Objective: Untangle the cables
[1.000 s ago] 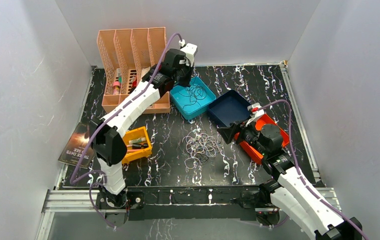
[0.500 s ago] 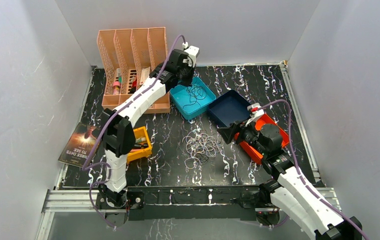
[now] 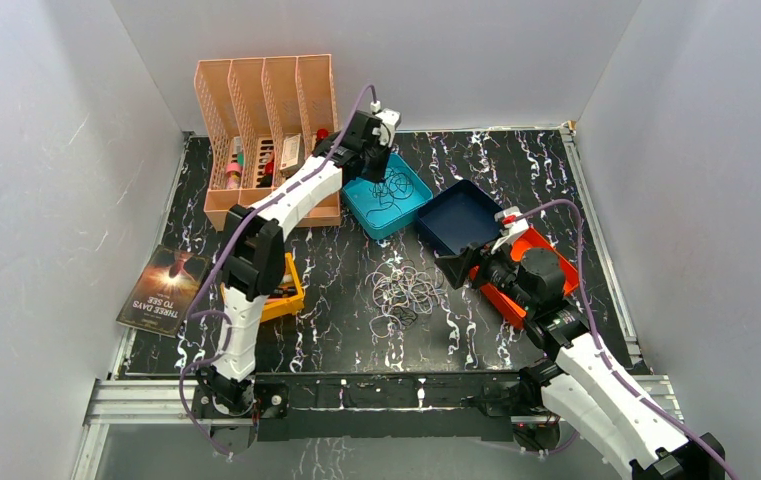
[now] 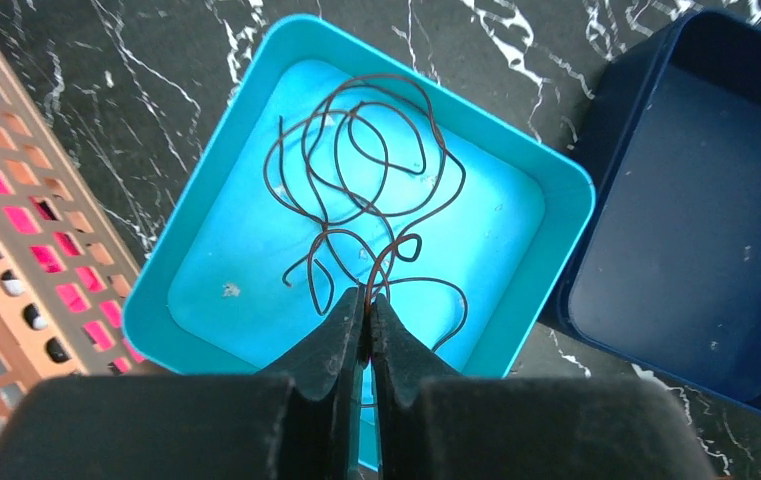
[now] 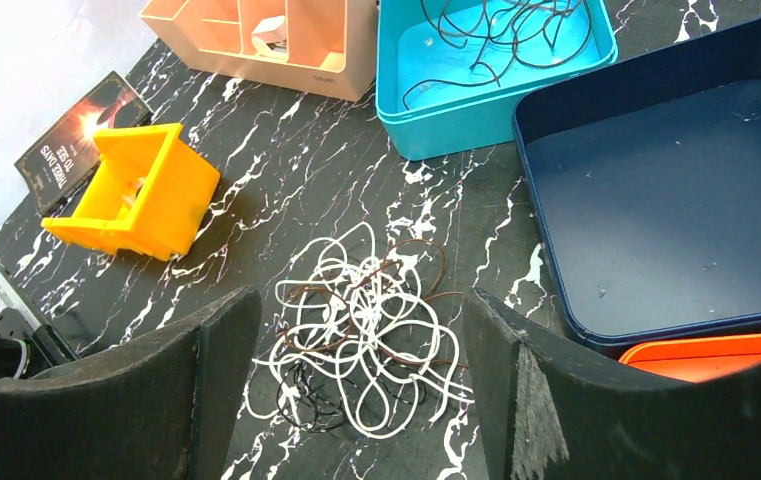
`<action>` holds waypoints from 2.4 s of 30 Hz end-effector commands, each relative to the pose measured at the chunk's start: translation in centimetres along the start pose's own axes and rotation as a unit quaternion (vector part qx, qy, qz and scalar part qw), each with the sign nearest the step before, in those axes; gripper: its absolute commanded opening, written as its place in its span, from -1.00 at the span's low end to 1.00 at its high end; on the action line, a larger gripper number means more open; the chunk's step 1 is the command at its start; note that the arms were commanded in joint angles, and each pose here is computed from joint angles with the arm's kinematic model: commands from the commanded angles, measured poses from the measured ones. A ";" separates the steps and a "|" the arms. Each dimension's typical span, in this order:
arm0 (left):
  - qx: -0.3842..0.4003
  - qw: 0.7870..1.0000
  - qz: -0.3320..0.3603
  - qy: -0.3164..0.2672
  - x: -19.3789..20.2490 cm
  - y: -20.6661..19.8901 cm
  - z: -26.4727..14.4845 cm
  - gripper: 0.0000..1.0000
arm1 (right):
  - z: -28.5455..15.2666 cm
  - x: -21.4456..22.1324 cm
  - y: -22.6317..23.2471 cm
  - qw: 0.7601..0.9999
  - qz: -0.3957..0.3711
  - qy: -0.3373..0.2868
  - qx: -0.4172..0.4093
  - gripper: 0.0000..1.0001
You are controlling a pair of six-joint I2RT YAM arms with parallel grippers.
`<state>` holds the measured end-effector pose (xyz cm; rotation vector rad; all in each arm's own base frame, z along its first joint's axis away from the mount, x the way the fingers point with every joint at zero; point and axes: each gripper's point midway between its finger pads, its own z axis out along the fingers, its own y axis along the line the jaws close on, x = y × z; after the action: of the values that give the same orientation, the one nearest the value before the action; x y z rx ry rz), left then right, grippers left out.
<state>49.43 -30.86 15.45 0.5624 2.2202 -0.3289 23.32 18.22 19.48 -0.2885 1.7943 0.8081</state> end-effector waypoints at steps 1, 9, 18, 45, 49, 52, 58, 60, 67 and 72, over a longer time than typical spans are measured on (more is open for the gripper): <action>0.013 1.000 0.004 0.011 0.5 -0.3 0.4 -0.91 | -0.1 -0.9 0.0 1.000 -0.007 -0.020 0.001 0.63; 0.016 1.000 0.003 0.027 1.7 -0.3 0.9 -0.43 | -0.1 -0.8 0.0 1.000 -0.005 -0.018 0.001 0.63; 0.010 1.000 0.006 -0.002 -0.7 -0.2 -2.4 -0.11 | 0.0 -0.7 -0.2 1.000 0.001 -0.018 0.007 0.64; 0.048 0.996 -0.066 -0.034 3.8 -1.9 -16.4 0.18 | 0.3 2.2 -4.1 0.986 0.088 0.048 0.132 0.70; 0.059 0.995 -0.070 -0.026 4.8 -2.3 -16.7 0.20 | 0.6 2.7 -4.4 0.984 0.090 0.058 0.139 0.71; 0.066 0.995 -0.075 -0.020 5.4 -2.6 -16.9 0.20 | 0.7 3.1 -4.4 0.984 0.086 0.072 0.138 0.72; 0.055 0.996 -0.073 -0.001 6.6 -2.8 -17.4 0.18 | 0.9 3.5 -4.4 0.983 0.083 0.090 0.136 0.72; 0.057 0.996 -0.071 0.000 7.0 -3.5 -17.8 0.18 | 0.9 3.6 -4.3 0.983 0.084 0.095 0.135 0.72; 0.077 0.996 -0.051 0.017 9.6 -7.7 -18.9 0.15 | 0.7 4.3 -4.4 0.980 0.098 0.106 0.140 0.71; 0.131 0.990 -0.020 0.054 14.4 -13.6 -19.4 0.12 | 0.3 5.4 -4.2 0.973 0.112 0.137 0.146 0.68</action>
<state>24.75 -29.70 17.72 0.6505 2.3196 -0.5812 23.45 15.79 10.88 -0.0169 2.2293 0.6355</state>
